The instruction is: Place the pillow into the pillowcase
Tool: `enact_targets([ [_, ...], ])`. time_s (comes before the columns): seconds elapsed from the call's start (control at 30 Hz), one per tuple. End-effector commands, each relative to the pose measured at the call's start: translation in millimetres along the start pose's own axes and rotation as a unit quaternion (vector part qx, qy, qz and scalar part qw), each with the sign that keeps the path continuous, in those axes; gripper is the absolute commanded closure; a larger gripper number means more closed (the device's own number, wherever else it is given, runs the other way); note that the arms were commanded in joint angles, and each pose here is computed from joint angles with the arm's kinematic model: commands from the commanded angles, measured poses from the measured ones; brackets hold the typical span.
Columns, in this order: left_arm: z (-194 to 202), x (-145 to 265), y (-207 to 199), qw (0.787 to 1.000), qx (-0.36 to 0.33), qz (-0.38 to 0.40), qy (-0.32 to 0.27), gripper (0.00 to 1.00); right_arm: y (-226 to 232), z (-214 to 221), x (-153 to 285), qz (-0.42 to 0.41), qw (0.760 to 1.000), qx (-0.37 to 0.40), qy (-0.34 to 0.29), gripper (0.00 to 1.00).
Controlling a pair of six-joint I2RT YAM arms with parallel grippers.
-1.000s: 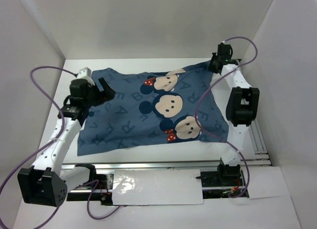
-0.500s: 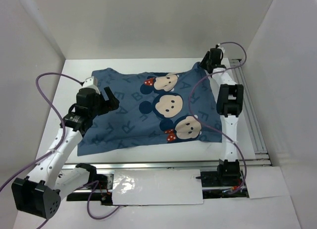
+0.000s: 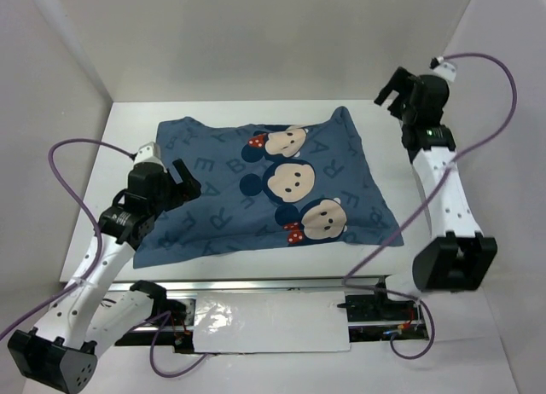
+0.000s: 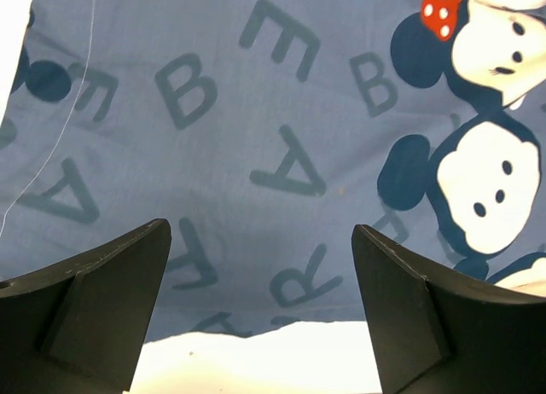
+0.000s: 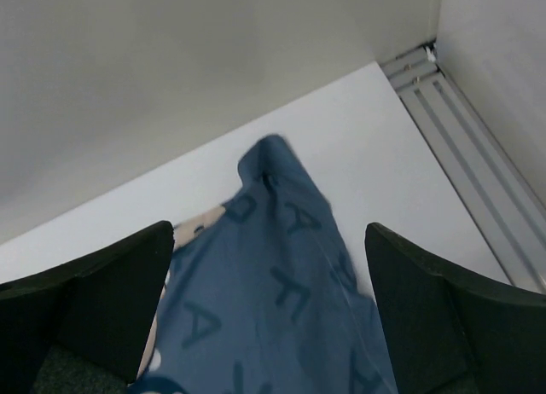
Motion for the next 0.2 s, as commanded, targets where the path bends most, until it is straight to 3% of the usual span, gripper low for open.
enact_targets([
  [0.0, -10, 11, -8, 1.0, 0.009, 0.007, -0.025, 0.0, -6, 31, 17, -0.015, 1.0, -0.004, 0.008, 0.0],
  [0.17, -8, 14, -10, 1.0, 0.003, 0.007, -0.021, 0.0, -9, 24, 39, -0.008, 1.0, -0.015, 0.021, 0.0],
])
Point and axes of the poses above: each gripper's point midway between its finger pads, its own x axis back along the fingers, its own y axis along the line the jaws close on, z = x × y, the point moved 9 cm from there along x, back along the fingers, and after that the axes turned 13 degrees about x, right-handed, at the moved point
